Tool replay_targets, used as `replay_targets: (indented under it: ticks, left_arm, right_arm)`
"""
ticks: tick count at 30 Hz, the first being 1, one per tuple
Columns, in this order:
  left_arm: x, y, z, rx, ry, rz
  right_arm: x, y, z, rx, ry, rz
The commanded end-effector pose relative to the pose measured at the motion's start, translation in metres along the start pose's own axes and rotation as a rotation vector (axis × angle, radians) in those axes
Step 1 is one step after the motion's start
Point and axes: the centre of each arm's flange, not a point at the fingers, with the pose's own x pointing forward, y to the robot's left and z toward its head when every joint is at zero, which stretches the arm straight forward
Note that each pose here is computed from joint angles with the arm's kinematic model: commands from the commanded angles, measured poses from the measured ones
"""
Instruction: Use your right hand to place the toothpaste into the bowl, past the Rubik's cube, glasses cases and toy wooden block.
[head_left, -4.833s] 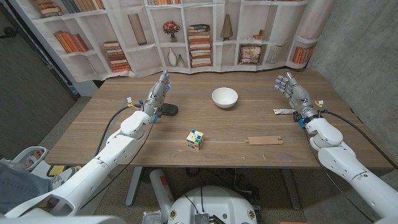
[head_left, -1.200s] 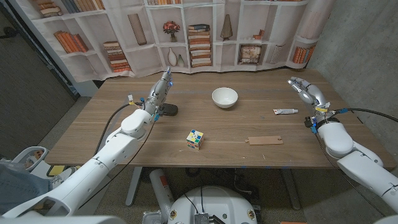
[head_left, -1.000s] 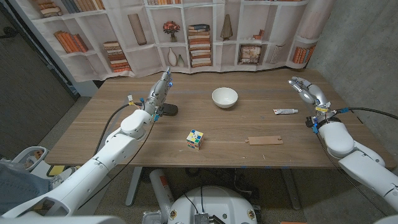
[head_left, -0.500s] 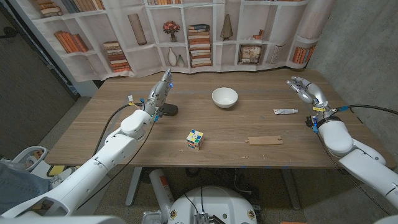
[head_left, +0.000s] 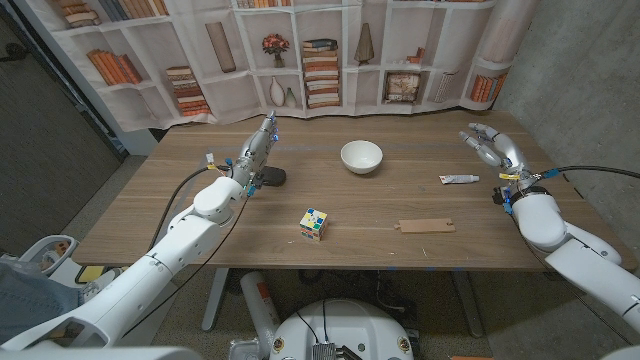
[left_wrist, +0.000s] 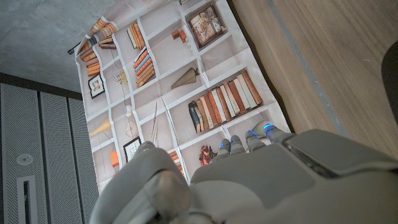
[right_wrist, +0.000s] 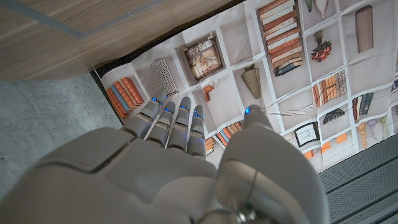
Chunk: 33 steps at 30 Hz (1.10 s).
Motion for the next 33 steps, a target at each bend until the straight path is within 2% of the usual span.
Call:
replay_targets:
  ticks: [1,15,25,33]
  left_arm:
    - [-0.001,-0.001,-0.001,0.001,0.0,-0.001]
    - [-0.01,-0.004,0.0,-0.004,-0.006,0.016]
    - [-0.015,-0.003,0.001,-0.001,-0.004,0.029]
    - [-0.015,-0.002,-0.001,-0.003,0.0,0.031]
  right_arm:
    - [-0.002,-0.005,0.004,-0.095,0.002,-0.015]
    - [0.0,-0.005,0.007,-0.222,0.004,0.008]
    - [0.005,-0.004,0.009,-0.273,0.006,0.039]
    - [0.008,-0.001,0.006,-0.296,0.017,0.059]
